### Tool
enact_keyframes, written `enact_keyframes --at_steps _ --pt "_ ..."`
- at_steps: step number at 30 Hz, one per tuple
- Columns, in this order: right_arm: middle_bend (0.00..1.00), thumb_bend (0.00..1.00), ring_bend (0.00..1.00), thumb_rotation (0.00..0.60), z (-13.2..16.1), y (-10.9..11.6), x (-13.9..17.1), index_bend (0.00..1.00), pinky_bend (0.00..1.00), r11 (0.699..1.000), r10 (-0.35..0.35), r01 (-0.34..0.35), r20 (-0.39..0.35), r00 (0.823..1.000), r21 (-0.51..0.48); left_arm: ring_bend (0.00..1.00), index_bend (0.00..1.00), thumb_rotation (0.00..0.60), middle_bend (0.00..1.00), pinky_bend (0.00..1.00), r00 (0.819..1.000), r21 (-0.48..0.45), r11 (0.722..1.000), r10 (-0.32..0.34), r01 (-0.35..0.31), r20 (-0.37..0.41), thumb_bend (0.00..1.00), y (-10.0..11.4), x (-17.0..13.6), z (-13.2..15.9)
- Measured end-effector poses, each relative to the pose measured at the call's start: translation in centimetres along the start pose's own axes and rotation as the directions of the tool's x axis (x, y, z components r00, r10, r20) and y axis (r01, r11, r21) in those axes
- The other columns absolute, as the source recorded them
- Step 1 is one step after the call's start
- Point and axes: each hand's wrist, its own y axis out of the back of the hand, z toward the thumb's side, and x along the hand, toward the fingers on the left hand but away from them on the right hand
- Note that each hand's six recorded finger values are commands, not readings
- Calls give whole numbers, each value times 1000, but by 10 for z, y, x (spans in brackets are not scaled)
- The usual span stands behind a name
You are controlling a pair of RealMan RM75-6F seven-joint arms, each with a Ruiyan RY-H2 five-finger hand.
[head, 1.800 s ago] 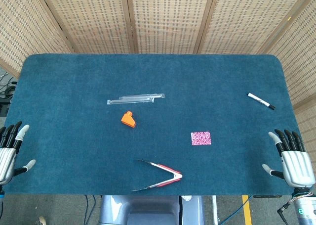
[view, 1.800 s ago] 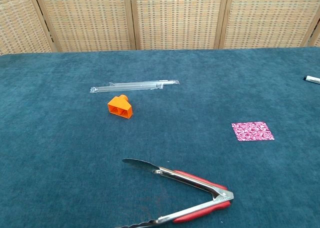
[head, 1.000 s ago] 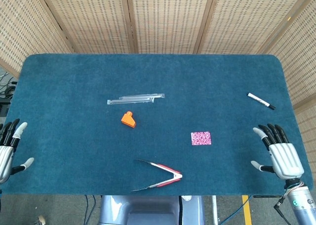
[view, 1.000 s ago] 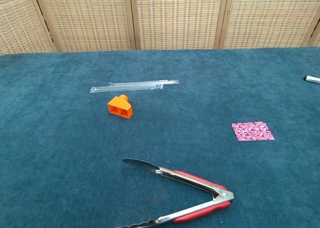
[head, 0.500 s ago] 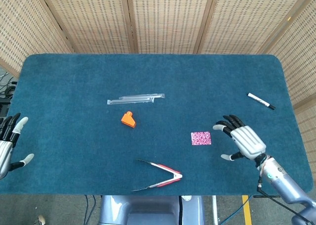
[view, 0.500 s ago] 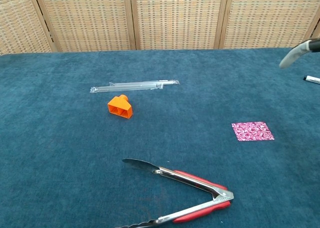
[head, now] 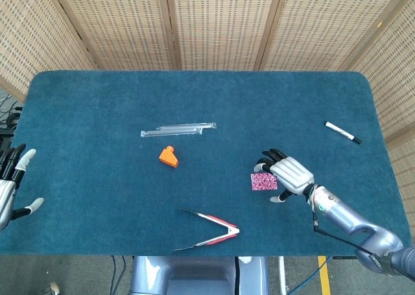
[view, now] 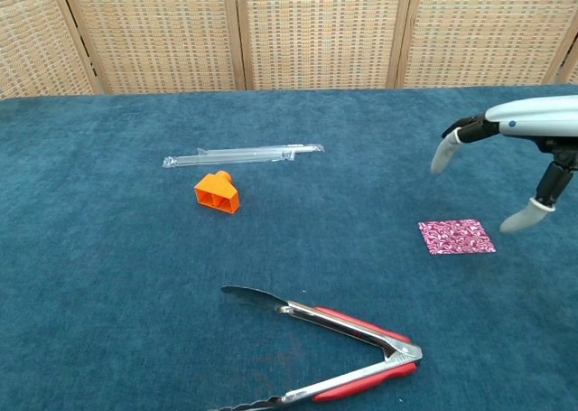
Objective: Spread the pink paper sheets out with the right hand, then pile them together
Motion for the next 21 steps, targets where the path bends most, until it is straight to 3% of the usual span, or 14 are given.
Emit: enact_keyframes --at_steps 5,21 --pt "200 105 0 600 -4 -14 -9 253 19 997 40 -40 6 999 70 0 0 600 0 0 1000 0 1000 -7 7 -4 15 -2 1 -1" --pt "200 105 0 600 -16 -56 -10 252 19 974 154 -157 34 988 161 0 0 600 0 0 1000 -1 1000 -28 28 -13 16 -8 0 -2"
